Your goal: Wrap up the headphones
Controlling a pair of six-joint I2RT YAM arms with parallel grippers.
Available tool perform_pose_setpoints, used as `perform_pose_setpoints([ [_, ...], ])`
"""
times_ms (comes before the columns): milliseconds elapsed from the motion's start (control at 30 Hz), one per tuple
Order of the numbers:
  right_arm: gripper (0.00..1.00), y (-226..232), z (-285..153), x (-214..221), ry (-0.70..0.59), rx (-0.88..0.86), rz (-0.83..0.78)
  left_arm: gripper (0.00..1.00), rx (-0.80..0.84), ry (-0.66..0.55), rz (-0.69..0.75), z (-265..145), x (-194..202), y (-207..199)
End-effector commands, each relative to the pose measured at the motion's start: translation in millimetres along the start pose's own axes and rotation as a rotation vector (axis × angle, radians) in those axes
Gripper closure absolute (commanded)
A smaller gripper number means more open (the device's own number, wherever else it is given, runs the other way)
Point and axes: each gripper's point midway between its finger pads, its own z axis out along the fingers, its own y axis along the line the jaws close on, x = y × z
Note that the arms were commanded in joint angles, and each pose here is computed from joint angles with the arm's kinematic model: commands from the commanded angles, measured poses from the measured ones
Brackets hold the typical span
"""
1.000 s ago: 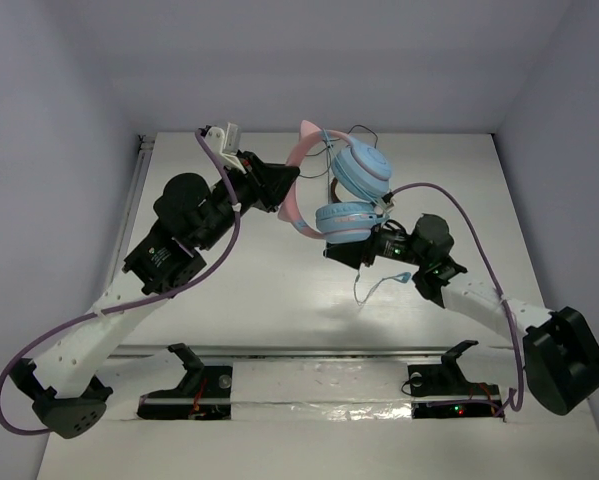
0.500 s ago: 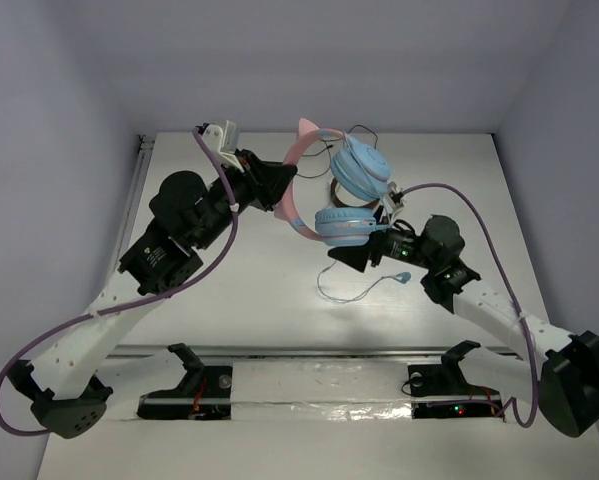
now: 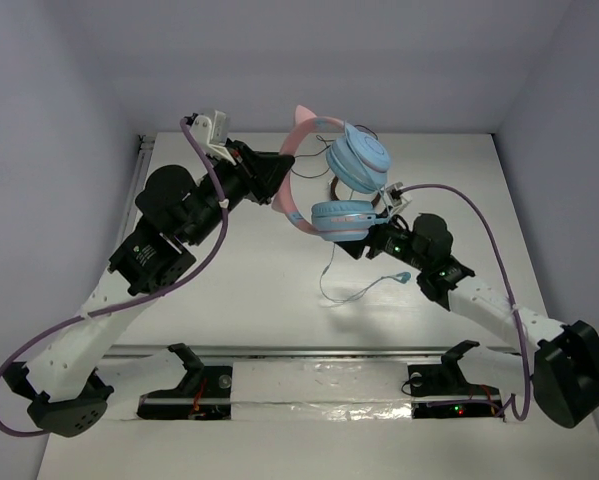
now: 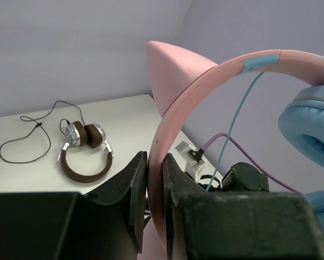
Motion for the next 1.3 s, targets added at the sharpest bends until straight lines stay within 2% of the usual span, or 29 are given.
perform_pose_setpoints([
  [0, 0.28, -17, 6, -5, -0.043, 0.078, -0.019, 1.0, 0.069, -0.128, -0.029, -6, -44, -23],
  [67, 0.2, -32, 15, -2, -0.04, 0.125, 0.0, 1.0, 0.054, -0.136, -0.026, -6, -45, -20],
  [133, 0.18, -33, 21, 0, -0.035, 0.112, 0.002, 1.0, 0.056, -0.14, -0.025, -7, -47, -21],
  [333, 0.22, -31, 43, 35, 0.045, 0.056, 0.048, 1.0, 0.05, -0.158, -0.016, -7, -56, -22],
  [467, 0.24, -30, 47, 47, 0.021, 0.033, 0.073, 1.0, 0.054, -0.164, -0.01, -6, -60, -24],
  [533, 0.24, -43, 51, 56, 0.022, 0.07, 0.082, 1.0, 0.065, -0.161, -0.015, -6, -59, -26],
  [600, 0.26, -48, 60, 50, -0.004, 0.078, 0.066, 1.0, 0.065, -0.161, -0.018, -5, -59, -26],
  [633, 0.32, -56, 64, 54, -0.006, 0.099, 0.072, 1.0, 0.061, -0.167, -0.019, -6, -61, -26],
  [667, 0.32, -58, 66, 55, -0.009, 0.098, 0.071, 1.0, 0.061, -0.167, -0.019, -5, -61, -26],
  [700, 0.38, -58, 68, 56, -0.009, 0.097, 0.086, 1.0, 0.061, -0.168, -0.018, -5, -62, -26],
  [767, 0.42, -51, 68, 63, -0.003, 0.055, 0.105, 1.0, 0.053, -0.173, -0.014, -5, -64, -25],
  [800, 0.52, -45, 67, 68, 0.004, 0.043, 0.116, 1.0, 0.044, -0.179, -0.012, -4, -66, -24],
  [867, 0.58, -41, 62, 77, 0.012, 0.053, 0.125, 1.0, -0.001, -0.198, -0.004, -4, -69, -15],
  [900, 0.7, -30, 61, 80, 0.017, 0.037, 0.134, 1.0, -0.026, -0.209, -0.004, -4, -71, -11],
  [933, 0.79, -27, 60, 82, 0.024, 0.036, 0.142, 1.0, -0.096, -0.209, -0.007, -4, -68, 3],
  [1000, 0.96, -19, 56, 89, 0.051, 0.044, 0.155, 1.0, -0.159, -0.233, 0.001, -6, -71, 15],
  [1033, 1.0, -10, 54, 97, 0.073, 0.034, 0.15, 1.0, -0.217, -0.255, 0.004, -9, -74, 25],
  [1267, 1.0, 19, 33, 128, 0.207, 0.102, 0.1, 1.0, -0.404, -0.31, 0.002, -18, -63, 66],
])
